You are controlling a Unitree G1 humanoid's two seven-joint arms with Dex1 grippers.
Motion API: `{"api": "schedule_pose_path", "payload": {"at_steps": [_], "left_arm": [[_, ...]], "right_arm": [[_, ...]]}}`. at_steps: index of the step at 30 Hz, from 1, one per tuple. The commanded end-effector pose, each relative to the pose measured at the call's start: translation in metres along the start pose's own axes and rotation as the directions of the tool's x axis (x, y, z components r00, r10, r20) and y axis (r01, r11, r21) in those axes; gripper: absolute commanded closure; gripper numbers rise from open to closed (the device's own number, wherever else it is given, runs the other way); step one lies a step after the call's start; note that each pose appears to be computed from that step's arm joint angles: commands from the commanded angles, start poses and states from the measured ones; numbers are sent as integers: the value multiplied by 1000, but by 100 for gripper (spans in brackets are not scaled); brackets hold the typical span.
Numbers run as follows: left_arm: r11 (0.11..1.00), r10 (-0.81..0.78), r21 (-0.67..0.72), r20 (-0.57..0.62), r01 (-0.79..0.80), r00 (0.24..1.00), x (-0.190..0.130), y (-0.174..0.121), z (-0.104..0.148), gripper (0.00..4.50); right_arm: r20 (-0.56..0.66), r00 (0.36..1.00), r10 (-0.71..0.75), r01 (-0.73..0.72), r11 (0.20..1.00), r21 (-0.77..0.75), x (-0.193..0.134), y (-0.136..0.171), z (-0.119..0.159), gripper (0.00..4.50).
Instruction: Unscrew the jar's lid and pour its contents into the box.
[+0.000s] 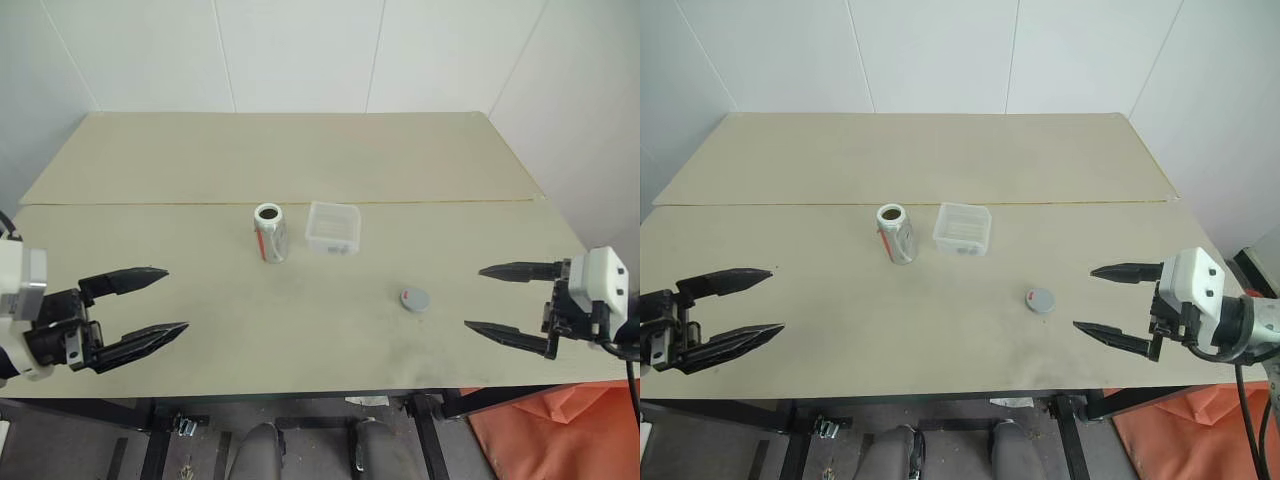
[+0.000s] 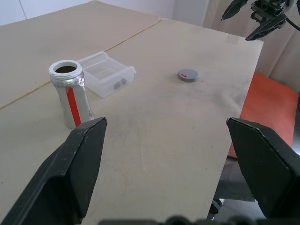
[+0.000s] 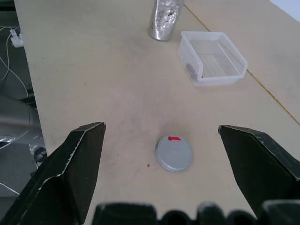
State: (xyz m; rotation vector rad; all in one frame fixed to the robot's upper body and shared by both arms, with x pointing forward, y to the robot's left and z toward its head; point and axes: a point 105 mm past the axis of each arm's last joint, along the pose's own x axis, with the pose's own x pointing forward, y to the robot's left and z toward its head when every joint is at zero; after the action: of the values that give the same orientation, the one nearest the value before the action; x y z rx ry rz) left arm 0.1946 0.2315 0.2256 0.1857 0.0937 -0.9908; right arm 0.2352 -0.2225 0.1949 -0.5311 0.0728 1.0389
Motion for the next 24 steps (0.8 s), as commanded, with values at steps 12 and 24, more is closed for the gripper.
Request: {"api": "schedule_pose_path", "payload": {"at_steps": [12, 24], "left_arm": [[997, -72, -19, -19, 71, 997, 1, 9, -3, 5], [981, -183, -68, -63, 179, 981, -2, 25, -8, 5]], "right_arm": [[19, 998, -64, 65, 995, -71, -12, 4, 13, 0], [-1, 997, -76, 76, 993, -86, -17, 11, 9, 0]]}}
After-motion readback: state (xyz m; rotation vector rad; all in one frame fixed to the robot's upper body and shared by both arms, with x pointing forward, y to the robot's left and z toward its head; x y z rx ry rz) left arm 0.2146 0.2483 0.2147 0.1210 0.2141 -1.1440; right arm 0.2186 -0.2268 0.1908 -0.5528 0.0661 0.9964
